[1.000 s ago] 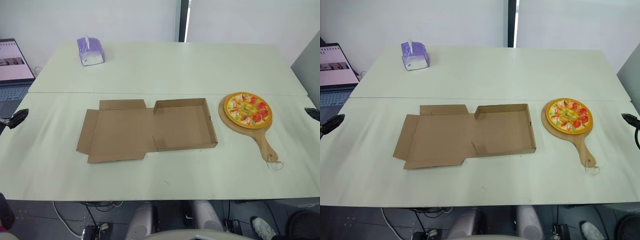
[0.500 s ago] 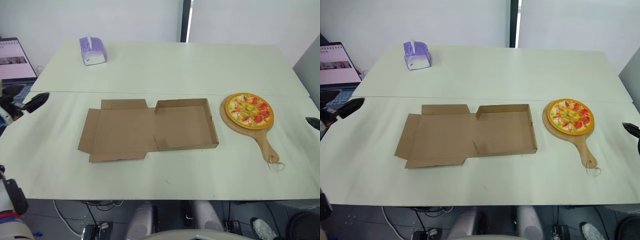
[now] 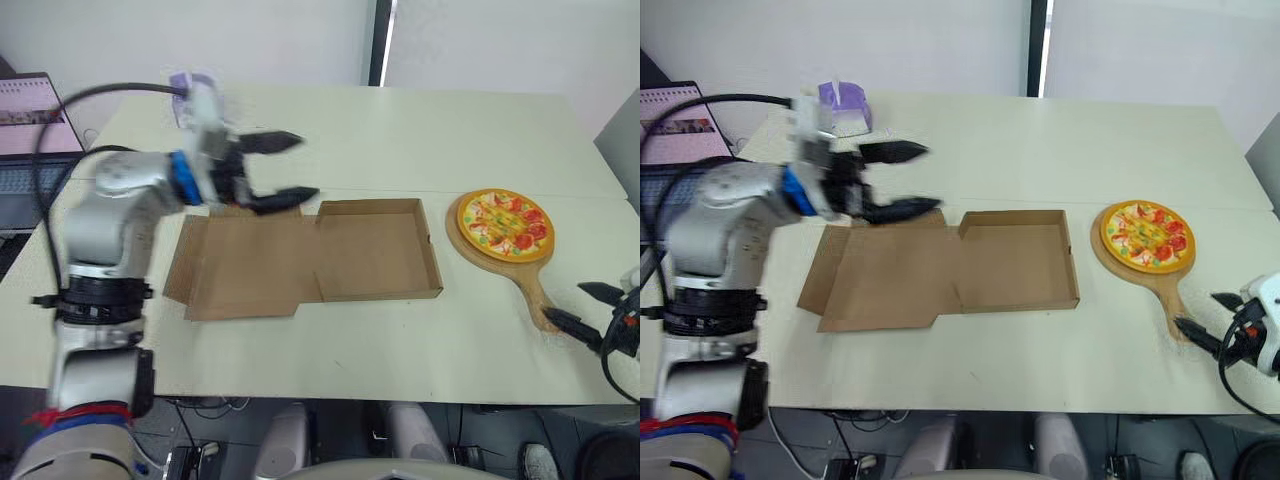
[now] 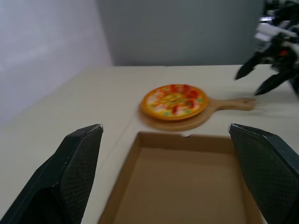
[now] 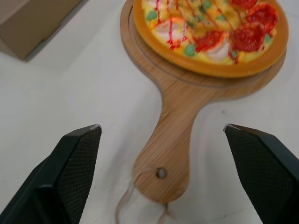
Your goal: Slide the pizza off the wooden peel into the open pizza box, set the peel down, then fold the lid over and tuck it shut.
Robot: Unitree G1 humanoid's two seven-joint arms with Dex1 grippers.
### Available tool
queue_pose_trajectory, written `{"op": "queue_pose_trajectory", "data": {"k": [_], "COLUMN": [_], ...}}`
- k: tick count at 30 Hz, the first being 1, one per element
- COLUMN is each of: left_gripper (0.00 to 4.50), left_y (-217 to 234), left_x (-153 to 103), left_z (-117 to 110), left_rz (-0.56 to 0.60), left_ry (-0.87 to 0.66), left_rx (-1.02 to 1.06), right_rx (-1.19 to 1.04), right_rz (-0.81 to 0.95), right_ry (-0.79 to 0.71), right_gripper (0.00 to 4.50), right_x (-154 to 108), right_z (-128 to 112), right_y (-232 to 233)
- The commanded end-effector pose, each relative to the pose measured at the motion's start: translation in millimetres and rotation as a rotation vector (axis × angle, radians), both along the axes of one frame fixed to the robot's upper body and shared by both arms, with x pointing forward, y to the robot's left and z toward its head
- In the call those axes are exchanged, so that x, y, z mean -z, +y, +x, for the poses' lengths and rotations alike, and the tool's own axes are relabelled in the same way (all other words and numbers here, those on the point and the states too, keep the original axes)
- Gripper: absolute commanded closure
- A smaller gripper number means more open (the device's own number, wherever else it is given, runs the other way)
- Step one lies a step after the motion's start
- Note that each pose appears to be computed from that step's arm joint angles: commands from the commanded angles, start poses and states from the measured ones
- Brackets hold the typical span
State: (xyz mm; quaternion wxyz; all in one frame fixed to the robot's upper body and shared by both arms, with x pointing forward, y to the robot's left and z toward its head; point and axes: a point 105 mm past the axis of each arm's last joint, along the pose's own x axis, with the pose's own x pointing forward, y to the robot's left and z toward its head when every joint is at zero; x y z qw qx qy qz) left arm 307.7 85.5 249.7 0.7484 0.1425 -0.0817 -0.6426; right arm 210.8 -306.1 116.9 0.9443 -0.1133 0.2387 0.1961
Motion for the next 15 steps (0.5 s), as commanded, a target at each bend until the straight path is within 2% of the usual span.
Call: {"op": "queue_pose_trajectory", "data": {"k": [1, 4, 15], "left_gripper": [0.02, 0.02, 0.02], "left_y": [-32.2, -44.3, -57.5], "left_x": [5.4, 2.7, 2.6], "left_z": [-26.0, -30.4, -45.8], "left_rz": [0.052, 0.041, -0.009], "left_ry": [-0.073, -0.096, -0.064], "left_rx": [0.132, 0.161, 0.152], "right_rx": [0.026, 0.057, 0.121], "right_rz": [-0.012, -0.018, -0.025], "right_ry": [-0.035, -0.050, -0.094], "right_gripper": [0.00, 0.00, 0.00], "right_x": [-6.2, -1.6, 26.4], "right_z": [-2.5, 2.4, 55.5], "right_y": [5.0, 4.1, -2.2]}}
